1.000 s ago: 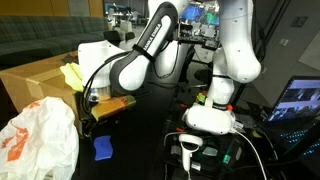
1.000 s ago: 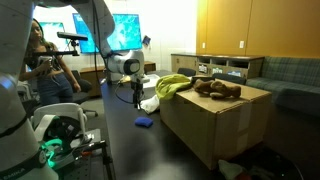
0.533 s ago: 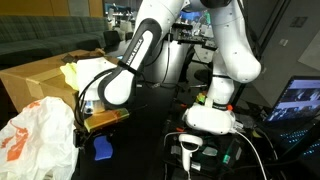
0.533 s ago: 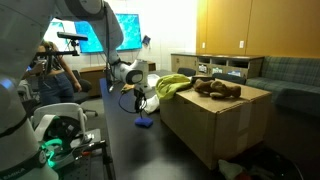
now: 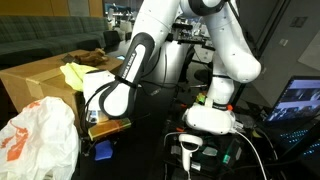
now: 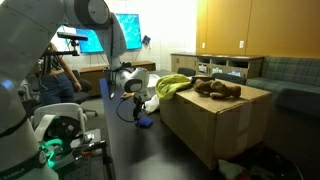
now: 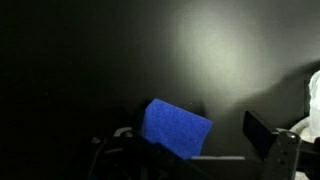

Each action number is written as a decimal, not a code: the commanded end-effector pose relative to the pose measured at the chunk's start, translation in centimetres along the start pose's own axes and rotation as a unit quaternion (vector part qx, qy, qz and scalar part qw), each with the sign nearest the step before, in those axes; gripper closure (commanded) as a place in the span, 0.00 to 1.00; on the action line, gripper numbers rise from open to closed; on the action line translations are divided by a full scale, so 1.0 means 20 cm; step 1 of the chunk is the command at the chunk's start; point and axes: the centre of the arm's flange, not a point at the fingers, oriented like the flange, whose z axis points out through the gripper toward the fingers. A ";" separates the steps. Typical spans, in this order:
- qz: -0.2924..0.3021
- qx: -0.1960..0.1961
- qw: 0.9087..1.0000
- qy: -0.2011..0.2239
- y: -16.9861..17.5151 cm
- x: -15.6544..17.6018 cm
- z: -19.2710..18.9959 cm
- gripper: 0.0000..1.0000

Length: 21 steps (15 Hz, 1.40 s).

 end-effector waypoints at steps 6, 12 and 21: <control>0.021 0.006 0.999 0.031 0.06 0.08 0.05 0.00; 0.015 -0.004 0.999 0.035 0.09 0.12 0.08 0.00; 0.006 -0.020 0.999 0.039 0.08 0.10 0.06 0.60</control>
